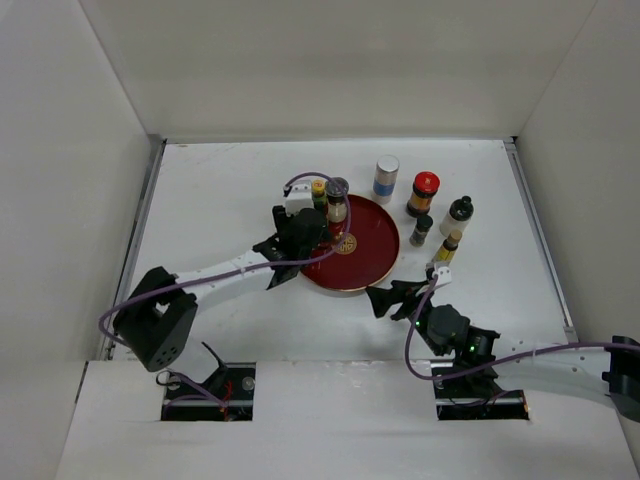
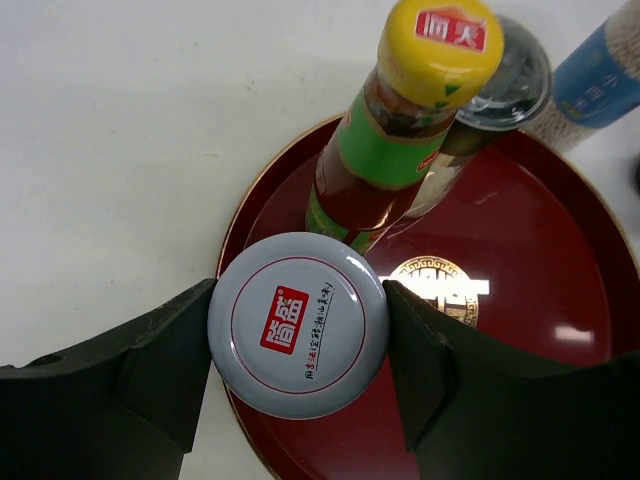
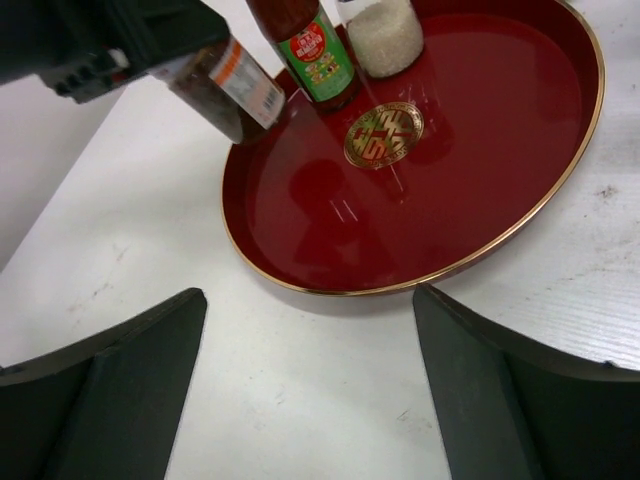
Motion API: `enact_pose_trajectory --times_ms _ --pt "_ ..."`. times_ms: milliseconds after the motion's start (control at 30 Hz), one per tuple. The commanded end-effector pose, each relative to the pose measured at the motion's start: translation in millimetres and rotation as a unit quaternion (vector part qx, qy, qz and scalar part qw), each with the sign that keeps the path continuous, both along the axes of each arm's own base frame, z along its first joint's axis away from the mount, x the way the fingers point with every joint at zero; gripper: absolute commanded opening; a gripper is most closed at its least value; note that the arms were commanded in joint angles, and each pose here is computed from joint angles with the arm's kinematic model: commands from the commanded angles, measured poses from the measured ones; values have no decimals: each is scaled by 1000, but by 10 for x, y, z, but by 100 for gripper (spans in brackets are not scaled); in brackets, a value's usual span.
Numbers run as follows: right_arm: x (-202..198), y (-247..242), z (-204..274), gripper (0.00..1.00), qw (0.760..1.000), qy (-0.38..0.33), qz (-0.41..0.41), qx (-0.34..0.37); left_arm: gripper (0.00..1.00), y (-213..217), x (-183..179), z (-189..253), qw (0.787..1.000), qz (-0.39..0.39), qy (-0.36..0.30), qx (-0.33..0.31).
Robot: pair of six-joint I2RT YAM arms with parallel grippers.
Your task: Organize the condiment bottles
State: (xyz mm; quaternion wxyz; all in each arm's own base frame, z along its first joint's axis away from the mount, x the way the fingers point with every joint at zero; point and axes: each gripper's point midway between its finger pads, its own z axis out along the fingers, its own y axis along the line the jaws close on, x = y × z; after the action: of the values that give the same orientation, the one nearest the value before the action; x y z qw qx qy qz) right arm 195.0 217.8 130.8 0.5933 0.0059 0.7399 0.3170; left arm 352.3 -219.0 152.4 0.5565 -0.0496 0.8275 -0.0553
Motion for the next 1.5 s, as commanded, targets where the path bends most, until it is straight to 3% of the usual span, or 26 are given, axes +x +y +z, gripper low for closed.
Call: enact_pose_trajectory --times_ms 0,233,267,367,433,567,600,633,767,833,967,1000,1033,1133,1167,1233,1300,1467 --pt "39 -3 147 85 999 -13 -12 29 37 -307 219 487 994 -10 -73 -78" --pt "0 -24 235 15 999 -25 -7 30 38 -426 232 170 997 -19 -48 -51" --pt "-6 -28 242 8 999 -23 -7 29 38 -417 233 130 998 -17 -44 -45" --pt "-7 -48 273 5 999 -10 -9 33 41 -410 207 47 999 -15 -37 -30" --pt "4 -58 343 9 999 -6 -11 41 50 -412 168 5 999 -16 -35 -20" --pt "148 -158 524 38 998 -6 -44 40 83 -393 88 63 999 -20 -45 -19" --pt "183 -163 559 44 998 -5 -49 38 87 -382 62 110 998 -23 -48 -23" --pt "253 -171 616 57 998 -4 -57 32 92 -368 24 196 998 -25 -55 -30" --pt "498 -135 832 71 997 -16 -75 19 99 -209 -148 649 992 -28 -98 -69" --pt "665 -148 1001 75 995 -32 -93 11 98 -69 -222 894 986 -27 -128 -103" --pt "1100 -280 1347 26 988 -53 -143 -17 88 295 -257 1154 965 -12 -195 -172" --pt "1232 -315 1371 18 987 -47 -152 -27 83 391 -248 1171 960 -5 -208 -185" --pt "1336 -340 1373 17 986 -40 -158 -34 73 483 -230 1189 955 3 -220 -197" --pt "1767 -434 1378 26 983 -9 -170 -70 45 671 -183 1131 951 23 -226 -209" --pt "1902 -478 1389 37 982 0 -174 -77 41 735 -161 1098 950 34 -227 -212" --pt "2192 -552 1411 58 979 16 -181 -95 39 881 -96 1006 947 56 -229 -219" --pt "2409 -590 1397 73 977 32 -182 -110 40 1028 -32 902 942 79 -233 -227" --pt "2907 -559 1147 93 964 79 -180 -178 45 1241 -32 512 940 114 -227 -228"
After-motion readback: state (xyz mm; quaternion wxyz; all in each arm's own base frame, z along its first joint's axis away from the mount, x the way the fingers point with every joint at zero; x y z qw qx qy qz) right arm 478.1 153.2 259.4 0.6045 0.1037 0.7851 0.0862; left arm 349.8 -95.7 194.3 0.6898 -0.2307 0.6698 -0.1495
